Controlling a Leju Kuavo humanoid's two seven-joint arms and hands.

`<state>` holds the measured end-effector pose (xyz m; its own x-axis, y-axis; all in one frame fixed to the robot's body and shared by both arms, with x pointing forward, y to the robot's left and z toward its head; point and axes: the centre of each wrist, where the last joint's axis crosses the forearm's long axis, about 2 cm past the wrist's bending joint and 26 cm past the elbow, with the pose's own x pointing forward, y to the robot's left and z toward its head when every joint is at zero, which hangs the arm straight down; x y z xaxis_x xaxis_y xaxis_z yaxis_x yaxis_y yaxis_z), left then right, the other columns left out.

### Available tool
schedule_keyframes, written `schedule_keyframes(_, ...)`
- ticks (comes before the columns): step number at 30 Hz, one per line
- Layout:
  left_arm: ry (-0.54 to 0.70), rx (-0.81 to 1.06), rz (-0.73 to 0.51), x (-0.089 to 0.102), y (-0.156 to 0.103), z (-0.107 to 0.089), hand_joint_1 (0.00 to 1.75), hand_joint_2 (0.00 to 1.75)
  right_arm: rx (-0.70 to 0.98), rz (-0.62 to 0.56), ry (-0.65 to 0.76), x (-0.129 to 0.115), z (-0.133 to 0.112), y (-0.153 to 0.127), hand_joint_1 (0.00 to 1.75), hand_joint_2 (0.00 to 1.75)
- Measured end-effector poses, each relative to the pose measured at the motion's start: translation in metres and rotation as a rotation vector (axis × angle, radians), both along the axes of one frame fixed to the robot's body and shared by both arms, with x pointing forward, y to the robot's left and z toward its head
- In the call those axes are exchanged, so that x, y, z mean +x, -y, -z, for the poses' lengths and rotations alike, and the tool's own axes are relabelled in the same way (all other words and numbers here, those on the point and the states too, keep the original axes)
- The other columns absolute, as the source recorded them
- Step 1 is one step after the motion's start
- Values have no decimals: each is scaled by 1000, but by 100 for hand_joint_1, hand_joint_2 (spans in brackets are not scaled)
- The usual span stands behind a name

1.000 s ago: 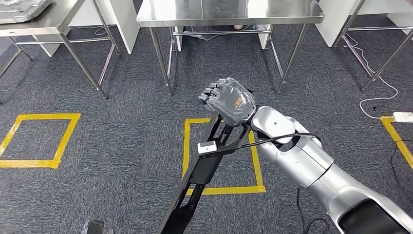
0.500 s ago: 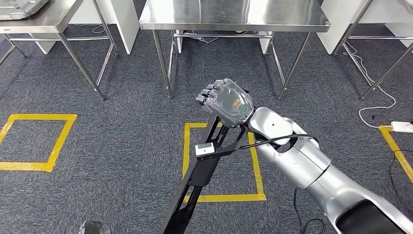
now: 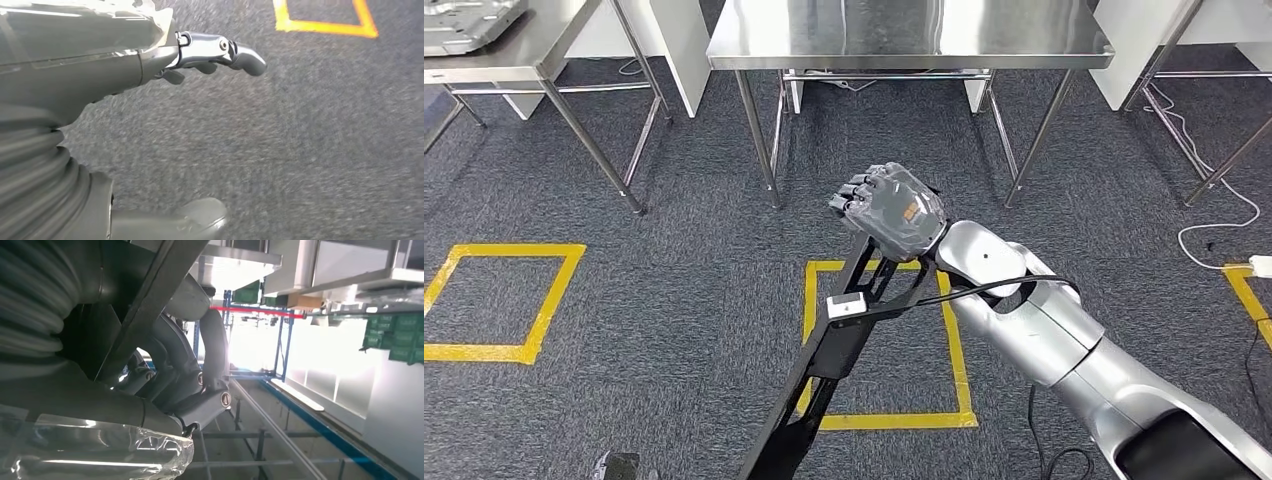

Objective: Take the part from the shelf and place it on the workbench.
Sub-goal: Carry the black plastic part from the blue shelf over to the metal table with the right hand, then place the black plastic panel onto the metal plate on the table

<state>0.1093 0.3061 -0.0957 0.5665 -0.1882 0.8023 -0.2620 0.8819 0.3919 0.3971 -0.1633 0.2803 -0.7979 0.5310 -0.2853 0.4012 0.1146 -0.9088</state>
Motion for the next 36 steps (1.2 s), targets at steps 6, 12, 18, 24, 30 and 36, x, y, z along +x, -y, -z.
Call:
schedule_keyframes(6,-7,1,-1,-1,-1,0,0,175,2,10,-10,-1,4,0,162,175)
schedule_keyframes(12,-9,2,-1,-1,-1,0,0,175,5,28,6,-1,2,1,162,175)
schedule_keyframes(18,-3,4,0,-2,-1,0,0,175,6,37,37,-1,3,1,162,175)
schedule_keyframes(24,-2,3,4,-2,0,0,0,175,4,47,35,-1,7,3,162,175)
schedule_keyframes(30,1,6,5,0,-1,0,0,175,14,55,37,0,4,3,162,175)
schedule_keyframes(36,-3,12,3,-2,-2,0,0,175,57,88,-60,1,10,4,162,175)
